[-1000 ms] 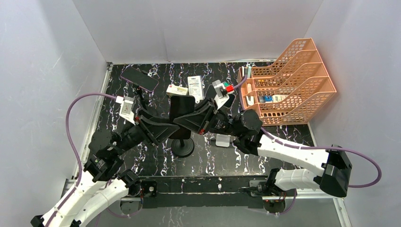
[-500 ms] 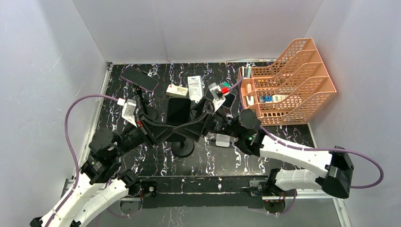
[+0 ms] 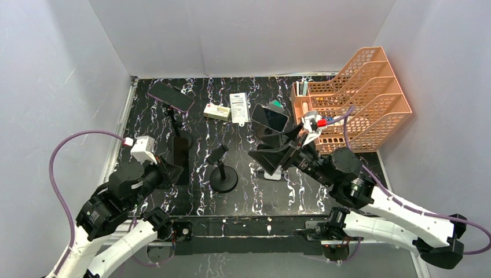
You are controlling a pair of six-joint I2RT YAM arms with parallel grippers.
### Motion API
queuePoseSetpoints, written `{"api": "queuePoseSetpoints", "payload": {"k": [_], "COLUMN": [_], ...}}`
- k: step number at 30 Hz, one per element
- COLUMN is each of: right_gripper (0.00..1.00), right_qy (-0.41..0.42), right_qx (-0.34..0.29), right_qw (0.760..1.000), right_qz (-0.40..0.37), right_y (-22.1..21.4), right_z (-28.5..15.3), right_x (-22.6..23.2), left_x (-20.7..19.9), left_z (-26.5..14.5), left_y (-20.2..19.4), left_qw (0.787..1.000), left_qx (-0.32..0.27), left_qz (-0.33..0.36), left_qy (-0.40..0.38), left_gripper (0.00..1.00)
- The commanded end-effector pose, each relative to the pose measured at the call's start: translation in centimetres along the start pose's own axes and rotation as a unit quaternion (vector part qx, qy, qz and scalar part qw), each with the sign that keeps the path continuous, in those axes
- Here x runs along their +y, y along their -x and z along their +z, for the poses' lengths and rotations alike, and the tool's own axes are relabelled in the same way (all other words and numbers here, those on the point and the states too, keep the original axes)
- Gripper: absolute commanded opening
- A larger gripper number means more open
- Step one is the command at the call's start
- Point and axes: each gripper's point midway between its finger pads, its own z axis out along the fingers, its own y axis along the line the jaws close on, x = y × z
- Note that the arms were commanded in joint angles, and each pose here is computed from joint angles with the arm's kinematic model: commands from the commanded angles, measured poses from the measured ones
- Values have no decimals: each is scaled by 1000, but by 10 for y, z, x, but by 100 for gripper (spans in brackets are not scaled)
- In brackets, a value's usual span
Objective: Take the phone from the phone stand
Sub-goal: Place the phone at the center of the board.
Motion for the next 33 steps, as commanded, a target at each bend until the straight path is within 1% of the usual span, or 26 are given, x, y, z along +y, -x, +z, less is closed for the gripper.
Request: {"api": "queuePoseSetpoints", "payload": {"k": [1,6,8,12,16,22,26,31,33], "right_gripper": [94,94,93,92,92,93,93,93,93], "right_qy": [-69,-84,-96,-142,-155,-130,-116,-100,-97], "right_qx": [15,29,33,32,25,49,63,77,83], "right_qw": [997,996,995,989,988,990,991,992,991], "right_qz": [-28,-20,-15,-3,-3,-26,-30,-27,-27], "right_y": [-16,-28,-33,-40,-44,-50,-55,-62,-65], "right_z": [-14,-16,-15,-16,-20,-23,-24,-24,-25], "right_x": [-34,-42,-48,-66,-75,-68,-63,-59,-59], "left_x": [46,54,53,40,41,52,67,87,92], "left_z": [-4,15,20,46,74,102,116,124,127], "left_y": [-20,-48,-53,-72,-96,-107,-124,-143,-148], "left_qw": [991,983,981,982,976,971,961,951,949], "left_qx": [44,105,116,137,165,158,180,196,198], "left_qz": [9,14,12,-23,-48,-58,-40,-18,-14], "left_qy": [123,151,153,125,135,170,205,239,244], "left_gripper": [0,0,0,0,0,0,0,0,2]}}
